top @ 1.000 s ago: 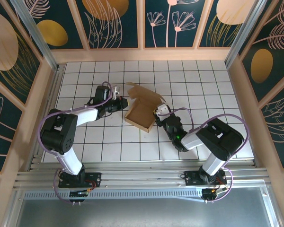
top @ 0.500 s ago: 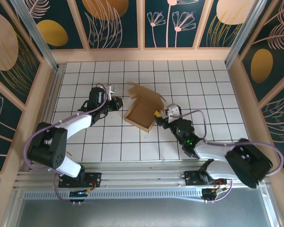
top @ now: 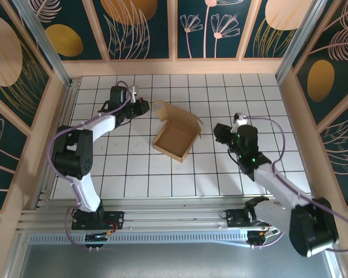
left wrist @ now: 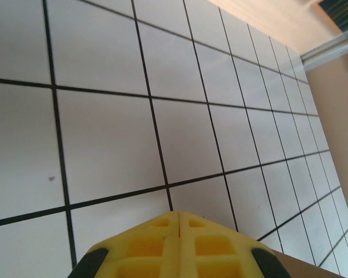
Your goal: Fold the paper box
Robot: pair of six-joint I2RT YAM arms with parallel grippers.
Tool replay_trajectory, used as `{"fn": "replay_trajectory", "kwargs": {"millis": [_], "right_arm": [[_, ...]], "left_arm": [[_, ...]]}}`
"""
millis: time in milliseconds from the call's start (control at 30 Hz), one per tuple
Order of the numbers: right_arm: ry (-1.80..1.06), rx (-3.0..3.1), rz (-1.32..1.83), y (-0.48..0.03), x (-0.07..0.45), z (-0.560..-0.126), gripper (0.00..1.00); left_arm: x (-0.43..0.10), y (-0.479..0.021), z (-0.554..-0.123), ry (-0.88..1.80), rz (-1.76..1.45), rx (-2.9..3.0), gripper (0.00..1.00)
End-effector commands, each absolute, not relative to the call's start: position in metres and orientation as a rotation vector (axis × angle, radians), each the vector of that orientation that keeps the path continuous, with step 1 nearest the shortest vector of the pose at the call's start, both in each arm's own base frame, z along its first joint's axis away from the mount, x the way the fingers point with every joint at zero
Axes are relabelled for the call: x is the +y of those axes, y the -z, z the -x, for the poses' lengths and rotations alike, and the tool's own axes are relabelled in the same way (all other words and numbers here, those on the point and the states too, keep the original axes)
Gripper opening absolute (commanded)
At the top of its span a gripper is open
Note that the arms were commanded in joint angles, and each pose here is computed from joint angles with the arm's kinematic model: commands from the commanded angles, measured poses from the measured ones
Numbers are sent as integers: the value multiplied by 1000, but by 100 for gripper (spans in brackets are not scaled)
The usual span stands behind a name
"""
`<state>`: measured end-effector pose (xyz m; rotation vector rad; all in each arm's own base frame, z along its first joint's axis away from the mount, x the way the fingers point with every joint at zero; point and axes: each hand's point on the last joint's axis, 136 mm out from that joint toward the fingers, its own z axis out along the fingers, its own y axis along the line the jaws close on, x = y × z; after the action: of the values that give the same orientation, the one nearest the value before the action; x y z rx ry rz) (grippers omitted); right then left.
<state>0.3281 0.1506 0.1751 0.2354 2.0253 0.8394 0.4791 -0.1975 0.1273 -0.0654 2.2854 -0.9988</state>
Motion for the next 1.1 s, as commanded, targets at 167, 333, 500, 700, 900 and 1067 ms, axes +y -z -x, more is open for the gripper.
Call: {"fn": "replay_trajectory", "kwargs": {"millis": [167, 333, 500, 700, 900, 1067], "right_arm": [[-1110, 2220, -317, -144, 187, -327, 0], [-1170, 2228, -343, -136, 195, -328, 0], [-1170, 2244, -349, -127, 197, -328, 0], [-1167, 2252, -344, -125, 201, -332, 0], [-1166, 2262, -333, -123, 206, -335, 0], [-1168, 2270, -329, -120, 209, -336, 0]], "left_arm": [[-227, -122, -457, 1263, -86, 2317, 0], [-235, -124, -455, 1344, -105, 2299, 0], [-244, -116, -451, 1361, -138, 2319, 0], [-251, -111, -445, 1386, -169, 2324, 0], [-260, -122, -435, 1403, -224, 2300, 0], [-259, -117, -432, 1396, -215, 2318, 0]]}}
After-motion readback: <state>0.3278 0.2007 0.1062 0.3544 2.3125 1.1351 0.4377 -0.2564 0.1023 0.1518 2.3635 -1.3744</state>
